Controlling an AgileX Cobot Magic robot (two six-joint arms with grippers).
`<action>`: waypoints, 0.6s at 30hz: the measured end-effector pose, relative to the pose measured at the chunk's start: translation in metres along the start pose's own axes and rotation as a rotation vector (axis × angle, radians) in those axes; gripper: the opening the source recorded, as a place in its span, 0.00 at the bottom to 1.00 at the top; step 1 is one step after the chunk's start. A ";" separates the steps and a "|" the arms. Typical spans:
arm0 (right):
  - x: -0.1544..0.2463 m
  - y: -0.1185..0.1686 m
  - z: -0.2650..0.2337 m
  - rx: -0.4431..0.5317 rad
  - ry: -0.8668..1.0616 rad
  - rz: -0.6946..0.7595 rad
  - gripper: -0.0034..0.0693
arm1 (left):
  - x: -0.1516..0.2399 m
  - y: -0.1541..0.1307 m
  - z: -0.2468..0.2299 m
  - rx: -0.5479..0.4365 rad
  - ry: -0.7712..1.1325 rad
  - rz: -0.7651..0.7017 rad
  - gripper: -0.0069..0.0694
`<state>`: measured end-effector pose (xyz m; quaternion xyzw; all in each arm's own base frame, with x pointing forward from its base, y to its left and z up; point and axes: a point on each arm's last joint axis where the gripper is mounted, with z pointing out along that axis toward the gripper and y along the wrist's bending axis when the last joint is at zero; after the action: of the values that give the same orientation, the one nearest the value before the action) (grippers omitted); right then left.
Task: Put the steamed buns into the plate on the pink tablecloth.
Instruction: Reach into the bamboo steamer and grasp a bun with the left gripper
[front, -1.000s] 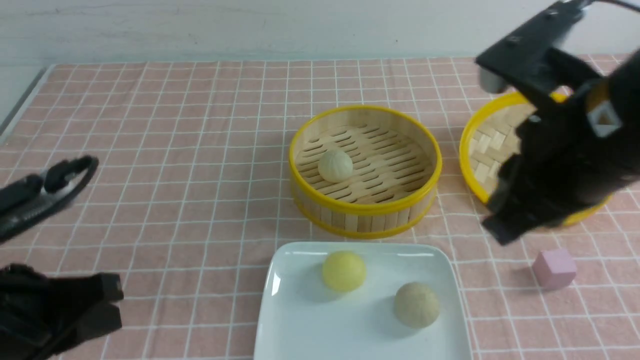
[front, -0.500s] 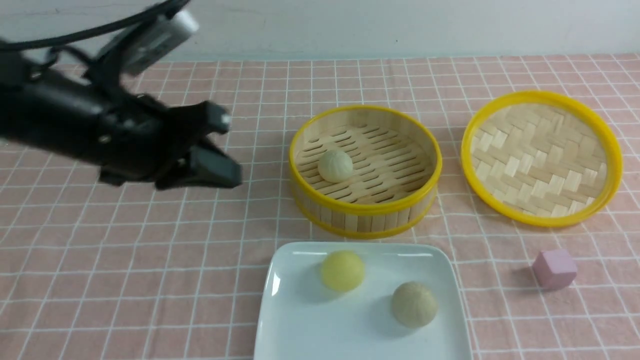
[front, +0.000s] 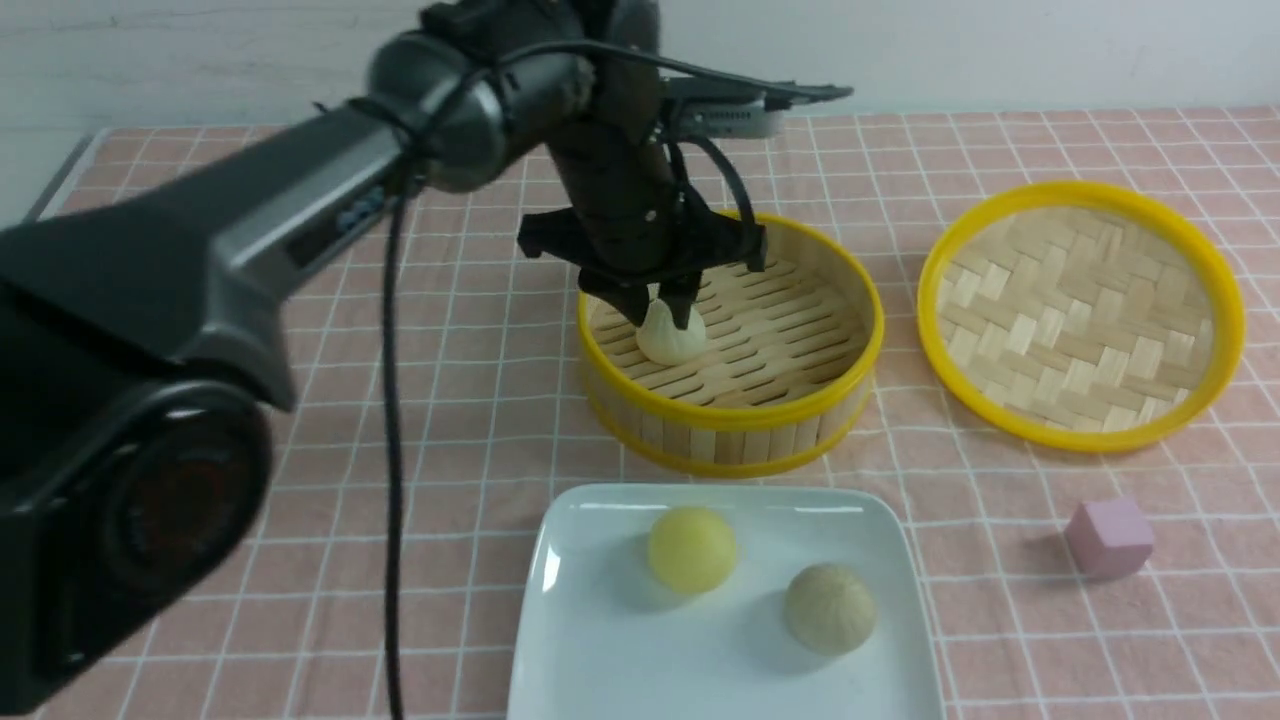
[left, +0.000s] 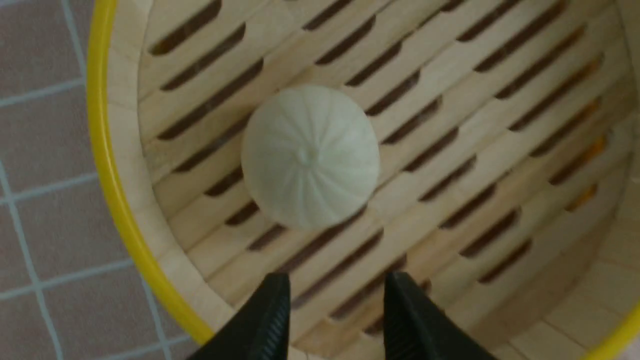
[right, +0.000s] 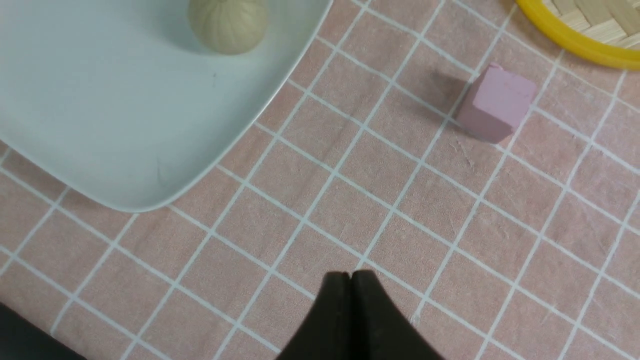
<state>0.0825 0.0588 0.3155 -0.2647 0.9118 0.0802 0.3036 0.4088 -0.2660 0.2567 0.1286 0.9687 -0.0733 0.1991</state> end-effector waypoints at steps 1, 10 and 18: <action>0.000 0.000 0.000 0.000 -0.001 0.000 0.04 | -0.002 -0.001 0.004 -0.019 -0.004 0.010 0.52; -0.001 -0.001 0.000 0.011 -0.014 0.007 0.05 | -0.006 -0.004 0.032 -0.072 -0.020 0.037 0.56; -0.003 -0.001 0.000 0.015 -0.030 0.006 0.05 | -0.003 -0.005 0.046 -0.080 -0.003 0.049 0.17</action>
<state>0.0850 0.0588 0.3172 -0.2585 0.9085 0.0782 0.3189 0.4273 -0.2802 0.2168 0.1442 0.9671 -0.0297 0.2076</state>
